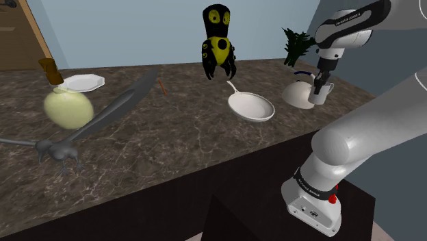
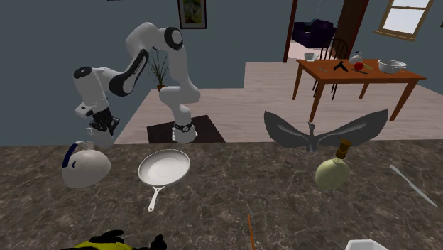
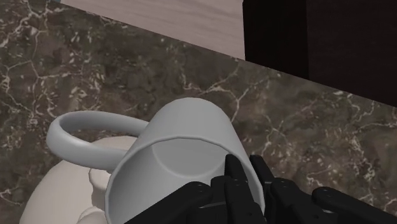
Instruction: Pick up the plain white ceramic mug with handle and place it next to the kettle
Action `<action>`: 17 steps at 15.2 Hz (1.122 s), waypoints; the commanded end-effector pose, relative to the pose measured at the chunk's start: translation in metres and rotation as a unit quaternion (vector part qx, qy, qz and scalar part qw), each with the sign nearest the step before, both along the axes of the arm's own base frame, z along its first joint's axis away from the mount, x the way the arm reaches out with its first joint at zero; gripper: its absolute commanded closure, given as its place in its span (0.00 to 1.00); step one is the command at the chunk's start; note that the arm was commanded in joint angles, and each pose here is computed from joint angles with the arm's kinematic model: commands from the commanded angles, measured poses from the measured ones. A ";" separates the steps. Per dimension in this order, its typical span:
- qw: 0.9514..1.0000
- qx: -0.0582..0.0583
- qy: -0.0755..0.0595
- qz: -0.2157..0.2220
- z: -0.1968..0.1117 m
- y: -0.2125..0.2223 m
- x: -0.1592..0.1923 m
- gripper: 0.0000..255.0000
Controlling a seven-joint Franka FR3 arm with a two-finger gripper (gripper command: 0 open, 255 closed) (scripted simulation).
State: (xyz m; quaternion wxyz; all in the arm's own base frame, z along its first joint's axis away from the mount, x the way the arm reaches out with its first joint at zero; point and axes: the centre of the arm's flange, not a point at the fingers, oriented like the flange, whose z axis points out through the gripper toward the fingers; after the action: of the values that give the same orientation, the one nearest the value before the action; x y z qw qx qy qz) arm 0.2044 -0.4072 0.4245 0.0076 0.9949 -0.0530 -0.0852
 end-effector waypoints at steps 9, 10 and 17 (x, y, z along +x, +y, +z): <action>1.000 0.000 0.000 0.000 -0.053 0.000 0.000 1.00; 1.000 0.000 0.000 0.000 -0.058 0.000 0.000 1.00; 1.000 0.000 0.000 0.000 -0.065 0.000 0.000 1.00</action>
State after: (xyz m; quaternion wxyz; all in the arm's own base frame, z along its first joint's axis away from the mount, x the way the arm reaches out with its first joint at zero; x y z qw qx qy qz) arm 0.2038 -0.4075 0.3589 0.0073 0.9949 -0.0532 -0.0853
